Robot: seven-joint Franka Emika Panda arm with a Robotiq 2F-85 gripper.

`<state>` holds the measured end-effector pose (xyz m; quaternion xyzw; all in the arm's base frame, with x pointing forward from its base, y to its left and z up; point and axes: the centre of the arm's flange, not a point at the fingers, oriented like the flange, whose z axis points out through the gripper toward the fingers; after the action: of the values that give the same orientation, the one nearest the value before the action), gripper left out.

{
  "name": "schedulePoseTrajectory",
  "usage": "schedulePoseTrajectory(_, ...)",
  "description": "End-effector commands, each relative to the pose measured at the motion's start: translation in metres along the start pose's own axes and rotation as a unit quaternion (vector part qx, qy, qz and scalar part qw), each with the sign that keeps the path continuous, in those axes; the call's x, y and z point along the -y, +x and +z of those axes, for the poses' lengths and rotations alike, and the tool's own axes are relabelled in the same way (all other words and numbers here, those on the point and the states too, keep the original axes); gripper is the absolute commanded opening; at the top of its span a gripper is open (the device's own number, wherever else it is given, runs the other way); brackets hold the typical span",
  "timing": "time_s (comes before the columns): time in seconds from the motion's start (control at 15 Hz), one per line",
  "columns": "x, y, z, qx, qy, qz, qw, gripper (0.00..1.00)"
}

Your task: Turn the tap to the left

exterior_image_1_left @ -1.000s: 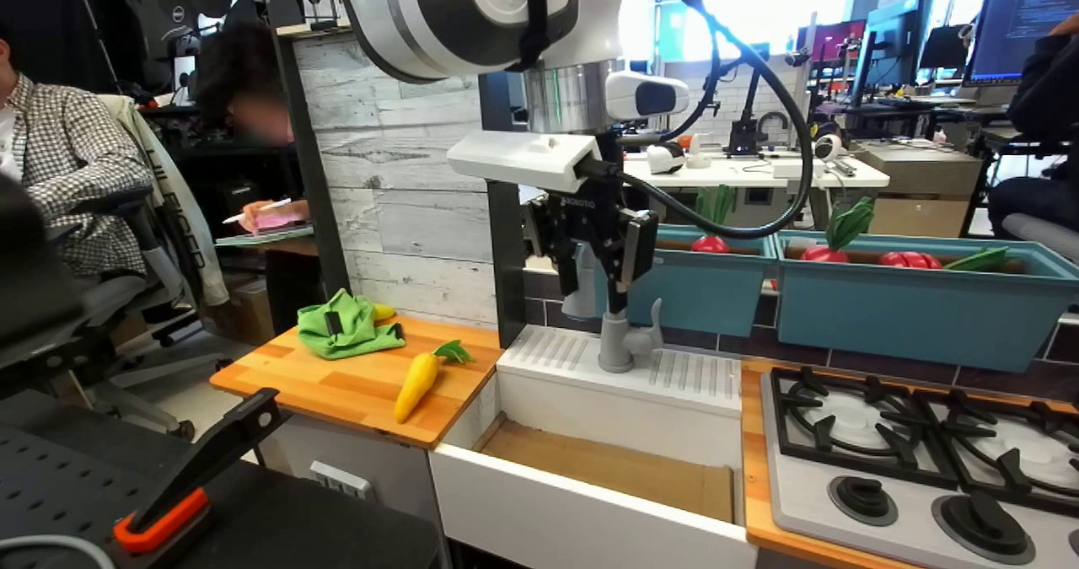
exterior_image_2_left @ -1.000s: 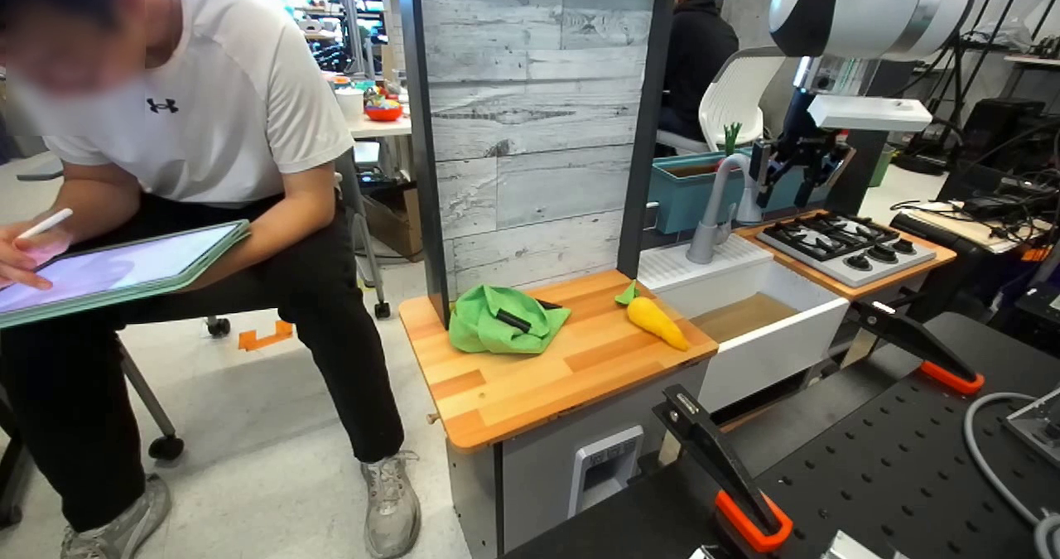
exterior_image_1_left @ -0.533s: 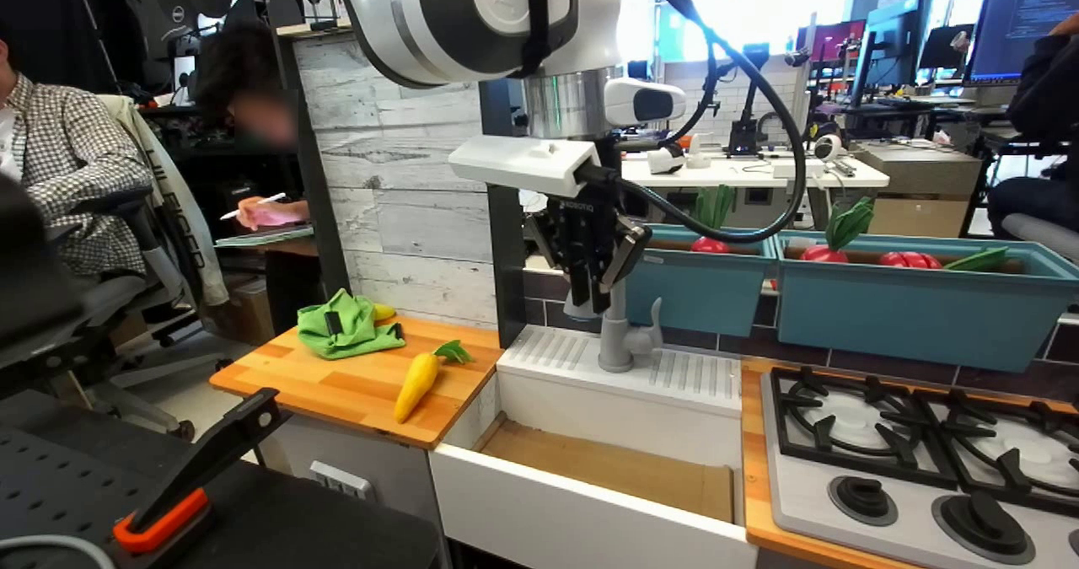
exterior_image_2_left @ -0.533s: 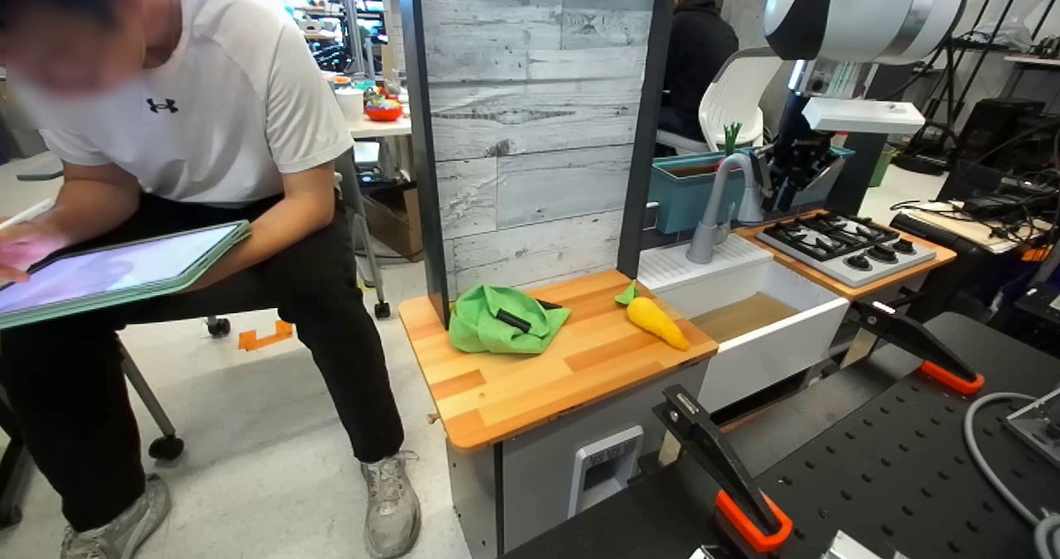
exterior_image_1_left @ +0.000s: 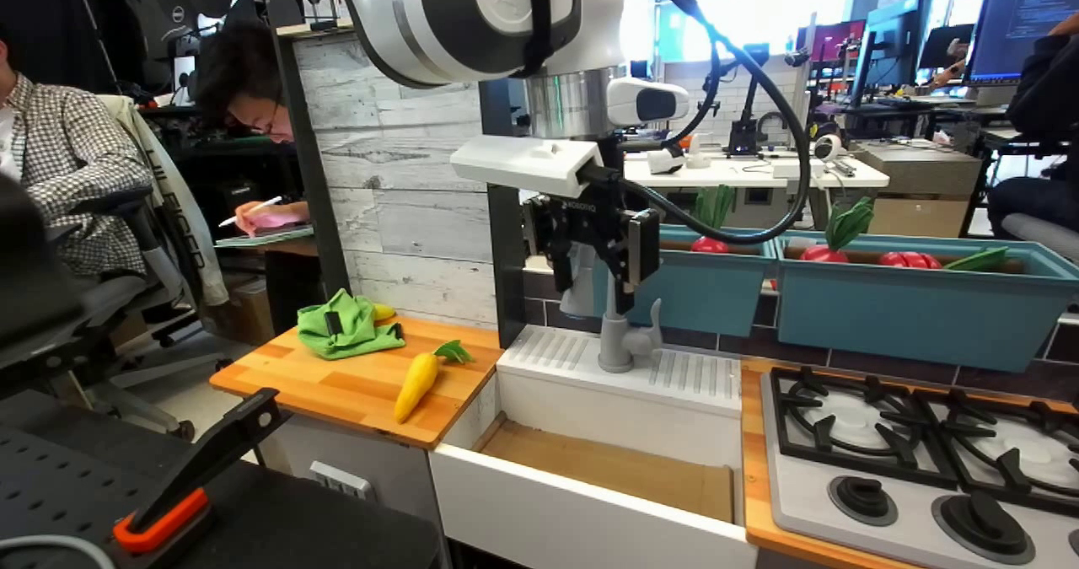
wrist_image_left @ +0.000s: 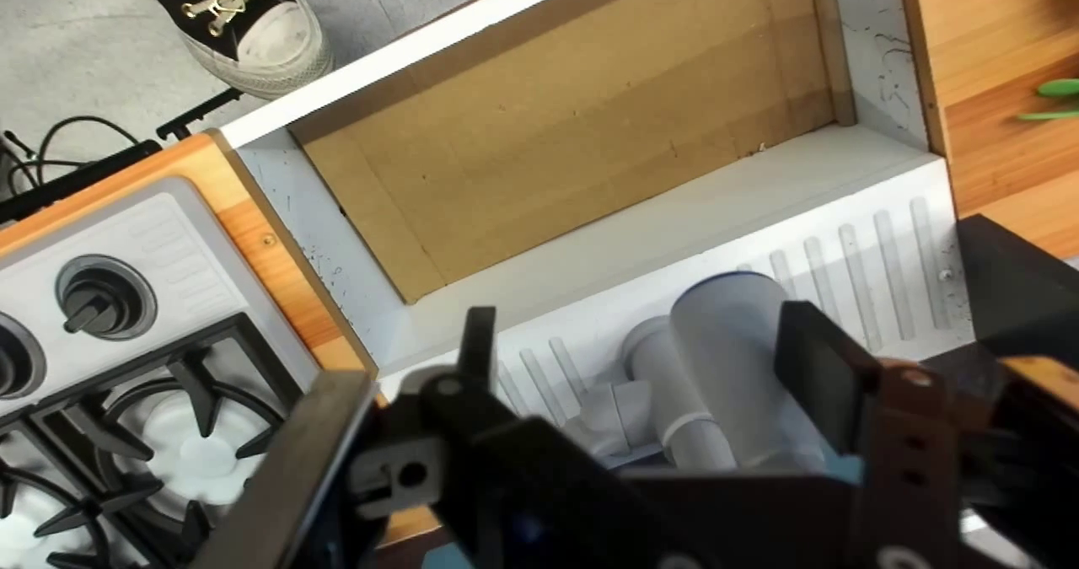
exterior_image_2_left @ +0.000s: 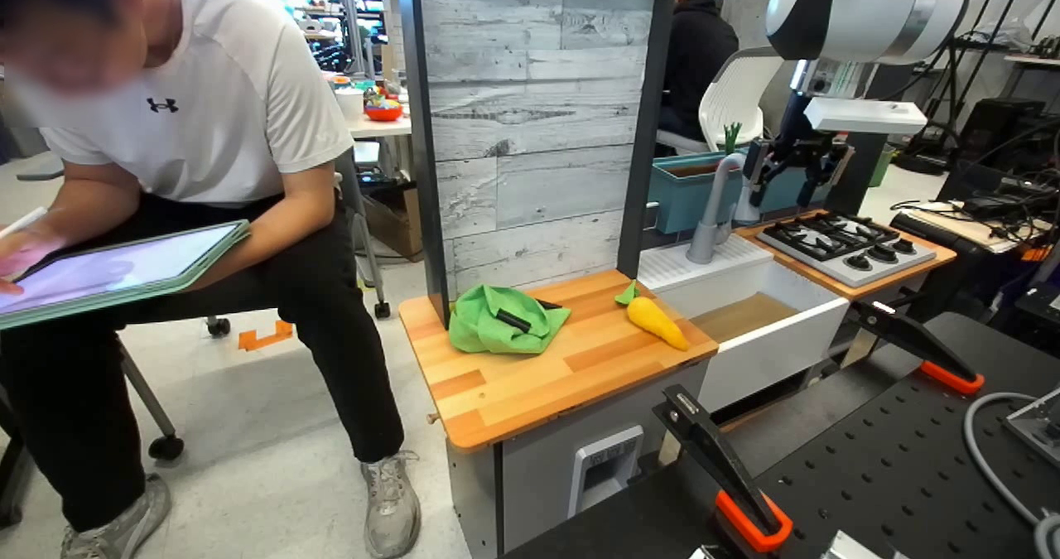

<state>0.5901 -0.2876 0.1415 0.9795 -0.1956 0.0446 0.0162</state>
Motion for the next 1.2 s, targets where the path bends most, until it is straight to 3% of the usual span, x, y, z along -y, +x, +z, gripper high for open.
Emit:
schedulePoseTrajectory(0.0, 0.012, 0.006, 0.000, -0.011, 0.005, -0.004, 0.9999, 1.00)
schedulePoseTrajectory(0.33, 0.021, 0.013, -0.001, -0.022, 0.009, -0.007, 0.9997, 1.00)
schedulePoseTrajectory(0.4, 0.021, 0.016, 0.000, -0.025, 0.010, -0.006, 0.9996, 0.75)
schedulePoseTrajectory(0.53, 0.020, 0.018, -0.001, -0.029, 0.010, -0.008, 0.9995, 0.65)
schedulePoseTrajectory(1.07, 0.022, 0.017, 0.003, -0.034, 0.011, -0.007, 0.9993, 0.04)
schedulePoseTrajectory(1.13, 0.022, 0.017, 0.004, -0.035, 0.011, -0.005, 0.9993, 0.06)
